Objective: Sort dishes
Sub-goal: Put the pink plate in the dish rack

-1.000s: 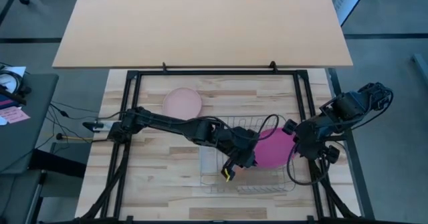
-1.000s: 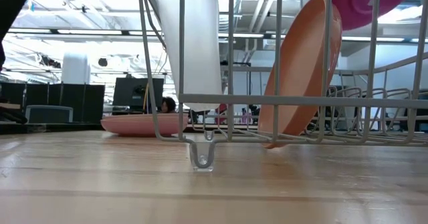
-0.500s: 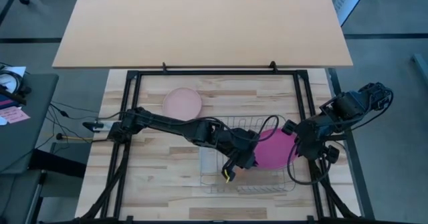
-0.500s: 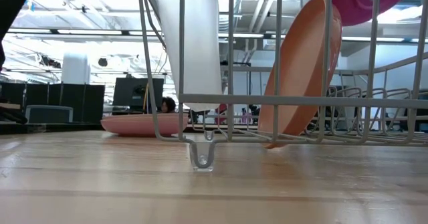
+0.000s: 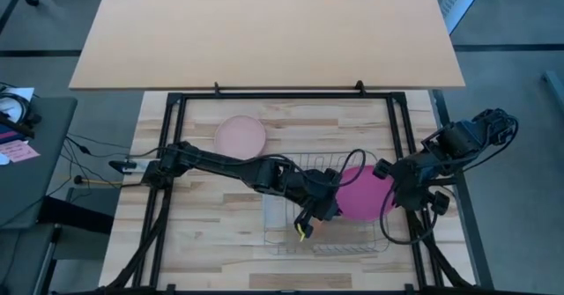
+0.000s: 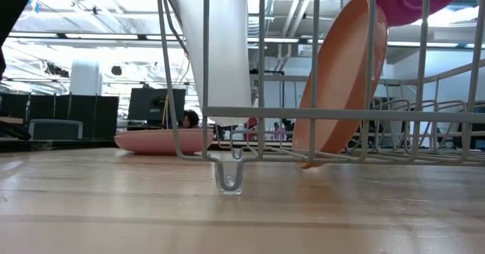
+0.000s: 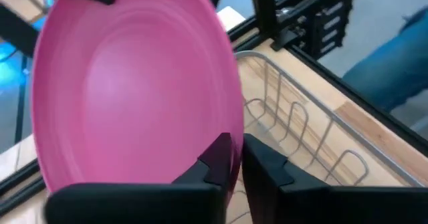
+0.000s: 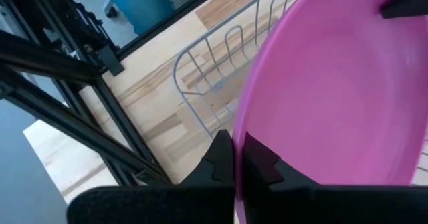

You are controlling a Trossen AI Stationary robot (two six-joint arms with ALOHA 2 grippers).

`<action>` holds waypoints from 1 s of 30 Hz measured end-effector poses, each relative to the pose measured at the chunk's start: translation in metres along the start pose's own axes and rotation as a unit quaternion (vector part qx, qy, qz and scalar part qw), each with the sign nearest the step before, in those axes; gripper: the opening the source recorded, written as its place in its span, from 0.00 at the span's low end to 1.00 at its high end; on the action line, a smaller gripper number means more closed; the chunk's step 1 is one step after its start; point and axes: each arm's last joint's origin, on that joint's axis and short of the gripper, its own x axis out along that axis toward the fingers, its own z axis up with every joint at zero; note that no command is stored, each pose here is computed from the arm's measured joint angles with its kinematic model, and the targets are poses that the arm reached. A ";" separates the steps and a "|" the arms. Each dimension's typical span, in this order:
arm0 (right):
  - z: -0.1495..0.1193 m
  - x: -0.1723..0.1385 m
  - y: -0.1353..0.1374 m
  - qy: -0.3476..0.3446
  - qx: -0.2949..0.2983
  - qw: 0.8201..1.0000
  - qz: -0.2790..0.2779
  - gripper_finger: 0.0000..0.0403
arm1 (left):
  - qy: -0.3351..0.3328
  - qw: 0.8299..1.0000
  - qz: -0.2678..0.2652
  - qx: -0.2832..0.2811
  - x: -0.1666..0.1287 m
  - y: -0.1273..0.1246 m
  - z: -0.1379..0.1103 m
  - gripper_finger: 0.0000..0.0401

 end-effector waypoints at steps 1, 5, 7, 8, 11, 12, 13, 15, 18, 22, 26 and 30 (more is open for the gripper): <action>-0.001 0.000 0.000 0.002 0.000 1.000 0.001 0.01 | -0.002 1.000 0.002 -0.010 0.000 0.001 0.000 0.11; -0.001 0.000 0.001 0.007 0.001 1.000 0.003 0.01 | -0.016 0.999 0.000 -0.042 0.000 -0.004 0.005 0.28; -0.001 0.000 0.001 0.007 0.000 1.000 0.003 0.00 | -0.020 0.999 -0.006 -0.045 -0.001 -0.009 0.008 0.38; -0.001 0.000 0.001 0.007 0.000 1.000 0.003 0.00 | -0.022 0.999 -0.009 -0.044 -0.003 -0.012 0.010 0.42; -0.001 0.000 0.001 0.006 -0.009 1.000 0.004 0.00 | -0.035 0.998 -0.011 -0.052 -0.014 -0.016 0.019 0.52; -0.001 0.000 0.001 0.005 -0.013 1.000 0.007 0.00 | -0.037 0.998 -0.005 -0.057 -0.022 -0.017 0.023 0.55; -0.001 0.000 0.002 0.004 -0.020 1.000 0.010 0.00 | -0.040 0.997 0.001 -0.063 -0.029 -0.017 0.027 0.56; 0.000 0.000 0.003 0.003 -0.034 0.999 0.013 0.00 | -0.040 0.996 0.027 -0.076 -0.047 -0.018 0.036 0.58; 0.000 0.000 0.003 0.003 -0.050 0.999 0.013 0.00 | -0.032 0.991 0.088 -0.098 -0.073 -0.022 0.046 0.59; -0.002 -0.001 -0.001 0.003 -0.051 0.999 0.007 0.00 | -0.010 0.975 0.193 -0.106 -0.108 -0.022 0.055 0.57; -0.007 -0.003 -0.012 0.003 -0.071 0.997 -0.007 0.00 | 0.007 0.955 0.264 -0.134 -0.128 -0.017 0.055 0.57; -0.010 -0.004 -0.029 0.024 -0.088 0.995 -0.043 0.00 | 0.035 0.944 0.284 -0.164 -0.129 -0.017 0.048 0.56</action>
